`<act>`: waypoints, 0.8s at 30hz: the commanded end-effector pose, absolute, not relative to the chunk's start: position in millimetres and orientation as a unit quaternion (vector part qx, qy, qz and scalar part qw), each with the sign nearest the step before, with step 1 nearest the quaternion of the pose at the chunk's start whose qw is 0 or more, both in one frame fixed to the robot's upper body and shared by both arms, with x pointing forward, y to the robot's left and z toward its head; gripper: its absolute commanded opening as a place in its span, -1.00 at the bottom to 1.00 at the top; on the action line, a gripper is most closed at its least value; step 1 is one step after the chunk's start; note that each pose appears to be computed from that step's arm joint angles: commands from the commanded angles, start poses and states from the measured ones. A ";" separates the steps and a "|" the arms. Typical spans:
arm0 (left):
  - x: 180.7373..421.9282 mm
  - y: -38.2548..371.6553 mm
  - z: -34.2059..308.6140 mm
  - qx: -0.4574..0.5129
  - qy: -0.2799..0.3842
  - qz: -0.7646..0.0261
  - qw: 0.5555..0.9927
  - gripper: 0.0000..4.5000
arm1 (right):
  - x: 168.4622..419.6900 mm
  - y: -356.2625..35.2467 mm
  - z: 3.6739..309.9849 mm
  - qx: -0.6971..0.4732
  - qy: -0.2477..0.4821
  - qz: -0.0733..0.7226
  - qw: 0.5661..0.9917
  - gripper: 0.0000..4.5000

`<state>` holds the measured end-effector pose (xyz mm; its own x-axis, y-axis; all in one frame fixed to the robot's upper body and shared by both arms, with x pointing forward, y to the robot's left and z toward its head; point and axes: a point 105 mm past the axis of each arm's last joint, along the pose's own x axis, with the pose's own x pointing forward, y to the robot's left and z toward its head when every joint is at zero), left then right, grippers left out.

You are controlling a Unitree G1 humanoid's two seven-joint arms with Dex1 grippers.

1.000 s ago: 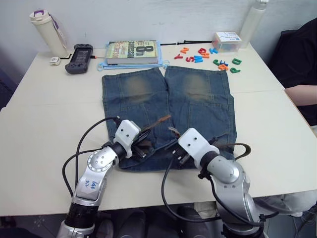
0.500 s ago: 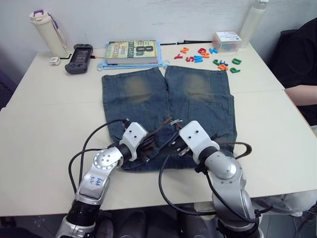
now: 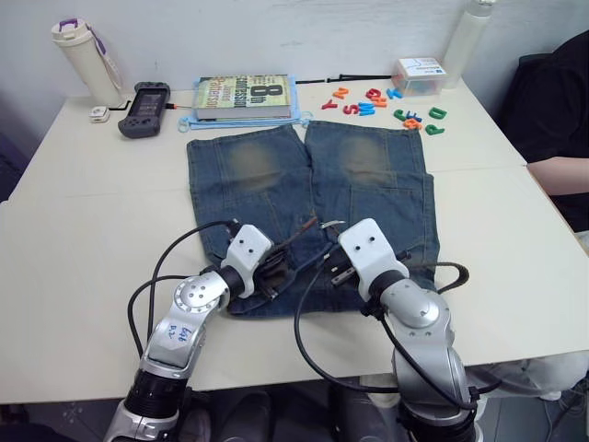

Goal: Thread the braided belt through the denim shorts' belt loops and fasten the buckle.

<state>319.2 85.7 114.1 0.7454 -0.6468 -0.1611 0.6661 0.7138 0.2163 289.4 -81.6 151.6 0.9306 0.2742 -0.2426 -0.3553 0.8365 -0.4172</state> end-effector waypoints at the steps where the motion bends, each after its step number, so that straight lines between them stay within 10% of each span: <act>1: 313.6 91.9 113.2 0.138 0.041 -0.347 0.927 -1.00 | 293.0 -100.5 167.5 -0.180 0.074 0.097 0.976 -0.98; 24: 328.0 75.5 113.5 0.123 0.047 -0.355 0.926 -1.00 | 287.8 -83.5 172.8 -0.182 0.054 0.141 0.972 -0.98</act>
